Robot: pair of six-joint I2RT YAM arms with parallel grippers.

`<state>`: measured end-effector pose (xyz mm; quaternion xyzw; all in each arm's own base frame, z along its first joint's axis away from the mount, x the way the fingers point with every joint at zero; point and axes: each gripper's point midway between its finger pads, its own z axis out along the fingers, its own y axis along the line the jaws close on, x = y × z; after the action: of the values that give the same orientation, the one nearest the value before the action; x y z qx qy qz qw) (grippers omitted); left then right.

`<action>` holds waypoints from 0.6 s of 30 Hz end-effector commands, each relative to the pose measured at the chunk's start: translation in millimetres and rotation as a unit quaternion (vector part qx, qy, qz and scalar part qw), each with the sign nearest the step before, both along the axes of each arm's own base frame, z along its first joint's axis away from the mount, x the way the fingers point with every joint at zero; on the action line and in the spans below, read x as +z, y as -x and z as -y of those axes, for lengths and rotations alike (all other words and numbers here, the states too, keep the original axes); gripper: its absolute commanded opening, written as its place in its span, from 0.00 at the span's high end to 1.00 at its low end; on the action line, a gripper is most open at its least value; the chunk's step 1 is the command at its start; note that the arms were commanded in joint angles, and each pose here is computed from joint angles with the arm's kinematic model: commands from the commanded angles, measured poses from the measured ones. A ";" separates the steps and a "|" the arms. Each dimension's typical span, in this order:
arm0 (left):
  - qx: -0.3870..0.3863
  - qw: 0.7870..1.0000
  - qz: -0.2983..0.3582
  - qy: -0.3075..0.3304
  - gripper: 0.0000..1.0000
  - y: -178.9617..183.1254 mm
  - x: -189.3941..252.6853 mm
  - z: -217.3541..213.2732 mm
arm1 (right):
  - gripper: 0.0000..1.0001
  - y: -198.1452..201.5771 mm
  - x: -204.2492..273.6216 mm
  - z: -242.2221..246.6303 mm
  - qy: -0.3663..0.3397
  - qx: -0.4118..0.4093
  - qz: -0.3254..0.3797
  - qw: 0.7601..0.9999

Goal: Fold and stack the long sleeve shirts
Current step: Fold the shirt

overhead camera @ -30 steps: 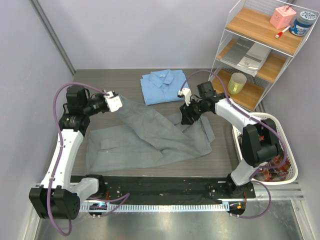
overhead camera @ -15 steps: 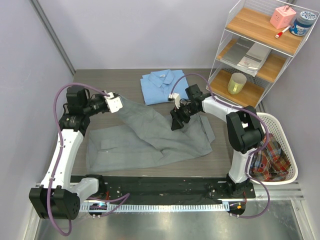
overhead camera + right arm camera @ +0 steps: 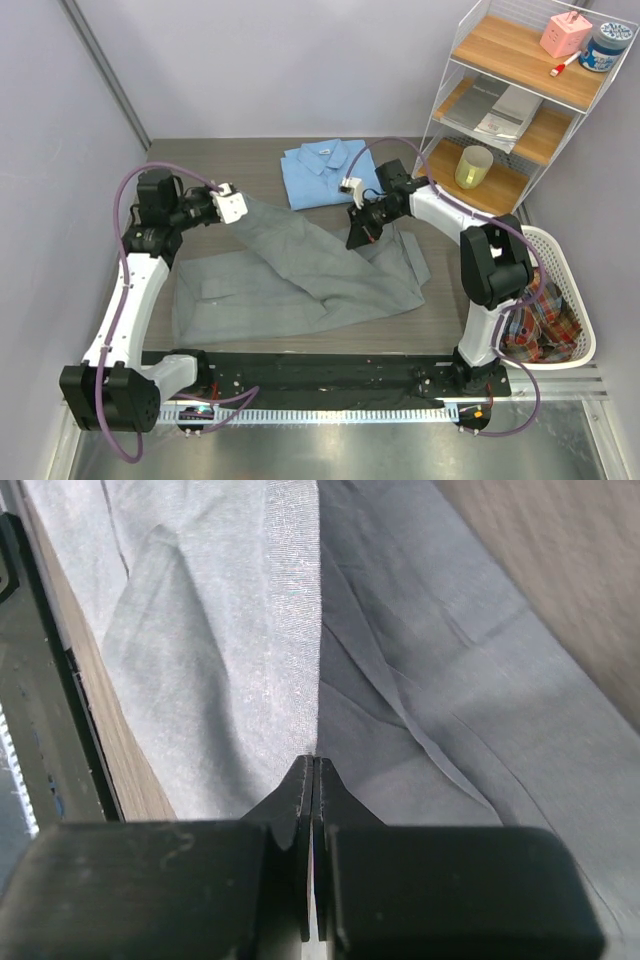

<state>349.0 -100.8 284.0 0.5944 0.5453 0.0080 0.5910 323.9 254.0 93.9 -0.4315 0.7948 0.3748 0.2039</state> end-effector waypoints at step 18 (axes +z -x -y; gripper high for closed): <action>-0.020 1.000 0.005 0.001 1.00 -32.9 -10.2 9.9 | 0.99 -42.3 15.3 51.7 0.082 -0.108 0.126 0.983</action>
<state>373.0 -101.5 256.1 0.5928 0.5657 -0.0066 0.5732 349.9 206.1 90.7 -0.4060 0.8372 0.2626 0.2554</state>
